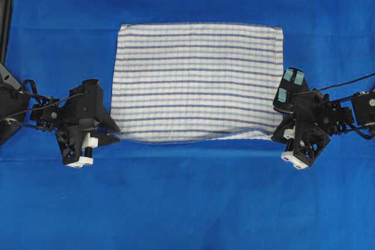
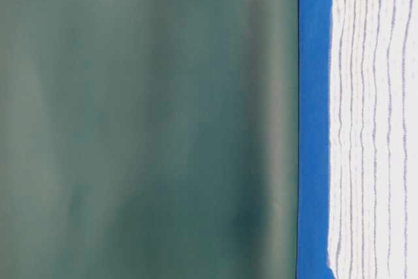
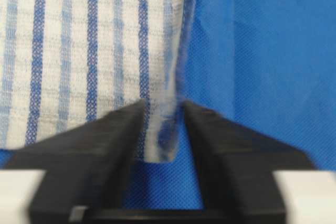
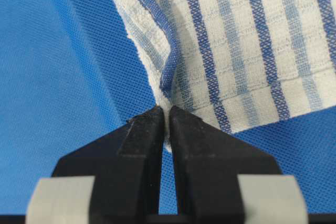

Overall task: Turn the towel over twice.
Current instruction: 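Open both grippers and pull them back outward from the towel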

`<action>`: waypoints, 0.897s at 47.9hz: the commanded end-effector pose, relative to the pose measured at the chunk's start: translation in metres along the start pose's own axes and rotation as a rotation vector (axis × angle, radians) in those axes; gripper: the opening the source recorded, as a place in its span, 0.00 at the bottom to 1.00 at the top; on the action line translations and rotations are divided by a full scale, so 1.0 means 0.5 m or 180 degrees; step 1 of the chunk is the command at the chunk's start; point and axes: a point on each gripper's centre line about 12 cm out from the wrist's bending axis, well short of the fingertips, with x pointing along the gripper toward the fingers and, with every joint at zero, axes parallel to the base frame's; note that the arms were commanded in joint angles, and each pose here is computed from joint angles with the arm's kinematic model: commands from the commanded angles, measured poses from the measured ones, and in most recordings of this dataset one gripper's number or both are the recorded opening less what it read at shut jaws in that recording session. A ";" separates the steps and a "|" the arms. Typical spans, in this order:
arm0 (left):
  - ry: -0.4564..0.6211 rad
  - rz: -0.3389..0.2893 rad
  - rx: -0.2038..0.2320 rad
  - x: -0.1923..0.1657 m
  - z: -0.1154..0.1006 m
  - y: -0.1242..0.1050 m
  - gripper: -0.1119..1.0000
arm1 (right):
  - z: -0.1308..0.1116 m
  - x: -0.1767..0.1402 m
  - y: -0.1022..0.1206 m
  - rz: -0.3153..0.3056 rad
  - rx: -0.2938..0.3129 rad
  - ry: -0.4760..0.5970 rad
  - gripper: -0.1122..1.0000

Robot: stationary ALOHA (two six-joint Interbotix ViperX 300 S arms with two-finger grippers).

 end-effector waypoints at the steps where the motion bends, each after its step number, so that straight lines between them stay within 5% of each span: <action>1: -0.0106 -0.0039 0.0010 -0.002 0.021 -0.008 0.45 | 0.023 -0.021 0.022 0.0136 -0.0026 -0.0160 0.17; 11: -0.0080 -0.0040 0.0072 -0.020 0.050 -0.017 0.77 | 0.047 -0.067 0.039 0.0189 -0.0166 -0.0262 0.68; 18: -0.0128 -0.0034 0.0135 -0.049 0.084 -0.021 0.76 | 0.078 -0.122 0.056 0.0203 -0.0467 -0.0449 0.60; 27: -0.0513 -0.0032 0.0280 -0.111 0.139 -0.017 0.76 | 0.120 -0.199 0.061 0.0206 -0.0872 -0.0908 0.61; 43: -0.1323 0.0187 0.0433 -0.236 0.165 0.027 0.76 | 0.147 -0.332 0.008 0.0109 -0.1195 -0.1843 0.61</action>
